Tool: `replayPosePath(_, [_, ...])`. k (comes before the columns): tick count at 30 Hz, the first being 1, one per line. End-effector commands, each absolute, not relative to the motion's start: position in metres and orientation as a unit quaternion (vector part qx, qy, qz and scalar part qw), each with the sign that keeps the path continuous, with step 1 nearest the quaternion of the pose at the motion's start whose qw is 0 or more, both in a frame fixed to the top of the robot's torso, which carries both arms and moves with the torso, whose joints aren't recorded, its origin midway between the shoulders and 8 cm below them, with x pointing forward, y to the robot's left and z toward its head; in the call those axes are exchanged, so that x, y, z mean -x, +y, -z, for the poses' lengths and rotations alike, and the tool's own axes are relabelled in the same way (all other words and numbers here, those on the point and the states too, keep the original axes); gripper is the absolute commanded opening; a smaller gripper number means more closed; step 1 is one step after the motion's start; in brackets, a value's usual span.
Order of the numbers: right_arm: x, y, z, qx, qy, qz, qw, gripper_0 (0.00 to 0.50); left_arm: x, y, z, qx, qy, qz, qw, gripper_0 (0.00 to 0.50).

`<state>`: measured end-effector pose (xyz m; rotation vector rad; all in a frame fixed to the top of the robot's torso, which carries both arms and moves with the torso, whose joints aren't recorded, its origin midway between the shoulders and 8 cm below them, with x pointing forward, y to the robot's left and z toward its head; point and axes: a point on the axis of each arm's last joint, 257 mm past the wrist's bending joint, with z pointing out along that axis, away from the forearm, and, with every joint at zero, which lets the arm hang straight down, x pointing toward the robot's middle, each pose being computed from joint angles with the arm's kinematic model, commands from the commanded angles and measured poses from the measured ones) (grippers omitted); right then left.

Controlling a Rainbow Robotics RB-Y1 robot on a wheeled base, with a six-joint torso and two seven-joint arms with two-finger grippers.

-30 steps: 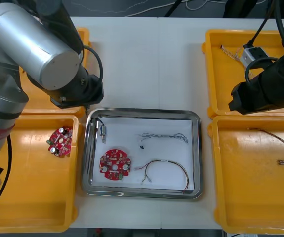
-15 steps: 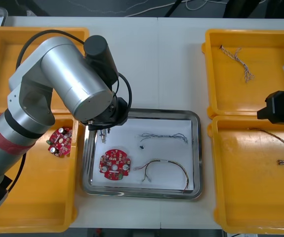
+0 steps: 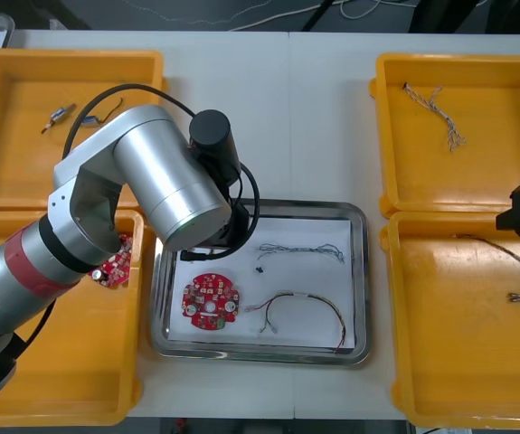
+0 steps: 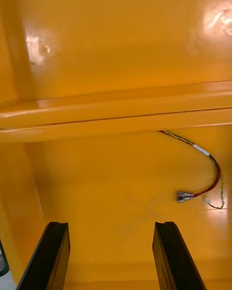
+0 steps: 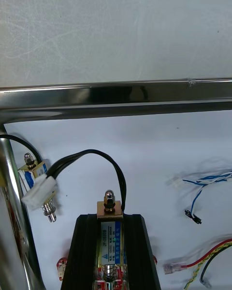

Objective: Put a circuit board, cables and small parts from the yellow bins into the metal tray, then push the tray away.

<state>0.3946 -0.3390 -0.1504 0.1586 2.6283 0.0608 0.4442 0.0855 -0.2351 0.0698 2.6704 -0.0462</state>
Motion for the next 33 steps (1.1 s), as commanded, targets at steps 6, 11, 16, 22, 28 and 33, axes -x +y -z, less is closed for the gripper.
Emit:
replayPosePath(6, [-0.388,-0.359,0.142,-0.049,0.964,0.01,0.261,0.5,-0.44,0.075,0.253,0.001,0.97,0.037,0.24,0.0])
replayPosePath(11, [-0.387,-0.358,0.143,-0.045,0.965,0.009,0.26,0.5,-0.441,0.078,0.262,0.002,0.968,0.039,0.247,0.0])
replayPosePath(16, [-0.386,-0.357,0.144,-0.04,0.965,0.009,0.259,0.5,-0.443,0.079,0.268,-0.001,0.966,0.042,0.255,0.0])
replayPosePath(22, [-0.384,-0.36,0.146,-0.038,0.966,0.013,0.254,0.5,-0.445,0.079,0.271,-0.001,0.964,0.044,0.262,0.0])
replayPosePath(28, [-0.382,-0.361,0.149,-0.038,0.967,0.014,0.251,0.5,-0.447,0.079,0.273,-0.002,0.962,0.046,0.267,0.0])
replayPosePath(33, [-0.382,-0.36,0.148,-0.037,0.967,0.014,0.251,0.5,-0.447,0.078,0.275,-0.005,0.962,0.046,0.27,0.0])
